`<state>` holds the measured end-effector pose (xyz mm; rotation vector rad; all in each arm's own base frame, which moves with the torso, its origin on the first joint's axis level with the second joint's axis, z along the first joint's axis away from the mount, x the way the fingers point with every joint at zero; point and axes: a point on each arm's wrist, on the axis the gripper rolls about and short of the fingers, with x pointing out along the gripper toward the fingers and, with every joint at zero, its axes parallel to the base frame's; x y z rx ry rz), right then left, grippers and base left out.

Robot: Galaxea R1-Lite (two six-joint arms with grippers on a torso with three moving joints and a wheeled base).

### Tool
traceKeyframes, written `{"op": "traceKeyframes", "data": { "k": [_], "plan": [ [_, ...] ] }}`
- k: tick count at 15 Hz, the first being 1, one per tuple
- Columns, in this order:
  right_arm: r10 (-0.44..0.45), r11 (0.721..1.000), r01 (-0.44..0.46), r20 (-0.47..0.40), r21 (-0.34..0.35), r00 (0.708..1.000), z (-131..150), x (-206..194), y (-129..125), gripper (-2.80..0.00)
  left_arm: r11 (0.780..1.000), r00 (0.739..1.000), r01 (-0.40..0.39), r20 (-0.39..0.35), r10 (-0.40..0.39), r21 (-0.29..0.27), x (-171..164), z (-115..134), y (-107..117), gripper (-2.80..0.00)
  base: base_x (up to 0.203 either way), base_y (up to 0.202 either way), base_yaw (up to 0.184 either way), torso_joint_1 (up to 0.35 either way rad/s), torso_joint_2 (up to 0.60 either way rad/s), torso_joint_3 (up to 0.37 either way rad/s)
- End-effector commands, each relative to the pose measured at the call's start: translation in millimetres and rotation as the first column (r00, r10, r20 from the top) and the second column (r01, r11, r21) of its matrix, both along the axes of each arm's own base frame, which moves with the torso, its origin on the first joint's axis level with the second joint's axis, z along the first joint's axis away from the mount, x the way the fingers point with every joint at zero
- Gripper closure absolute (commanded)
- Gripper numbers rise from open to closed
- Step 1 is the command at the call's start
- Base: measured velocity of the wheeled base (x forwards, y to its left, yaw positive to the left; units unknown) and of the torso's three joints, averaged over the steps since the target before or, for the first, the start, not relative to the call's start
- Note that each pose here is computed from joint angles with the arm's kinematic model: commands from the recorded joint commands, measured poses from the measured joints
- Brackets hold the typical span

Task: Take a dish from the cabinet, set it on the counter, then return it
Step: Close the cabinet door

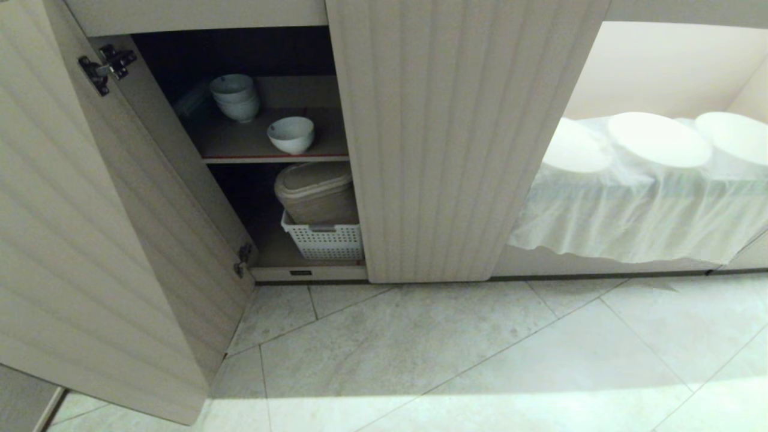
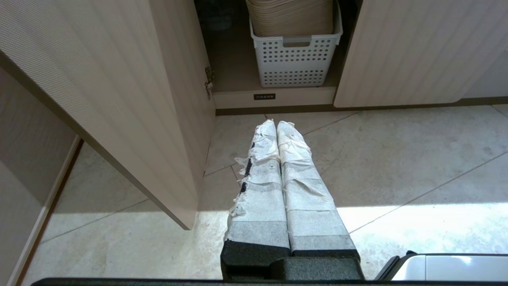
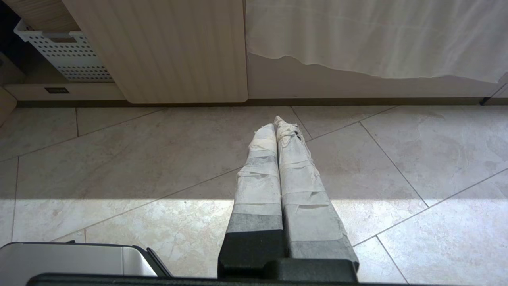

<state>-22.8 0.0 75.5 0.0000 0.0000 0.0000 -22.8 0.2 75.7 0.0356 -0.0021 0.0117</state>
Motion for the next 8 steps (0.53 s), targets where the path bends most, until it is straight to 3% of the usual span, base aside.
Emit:
{"op": "traceKeyframes", "data": {
  "k": [1,8],
  "plan": [
    [0.0,1.0,0.0,0.0,0.0,1.0,0.0,0.0,0.0,0.0,1.0,1.0,-0.001,0.001,0.001,0.0,0.0,0.1,0.0,0.0,0.0,0.0,0.0,0.0,0.0,0.0],
    [0.0,1.0,0.0,0.0,0.0,1.0,0.0,0.0,0.0,0.0,1.0,1.0,0.001,0.001,-0.001,0.001,0.0,0.1,0.0,0.0,0.0,0.0,0.0,0.0,0.0,0.0]
  ]
}}
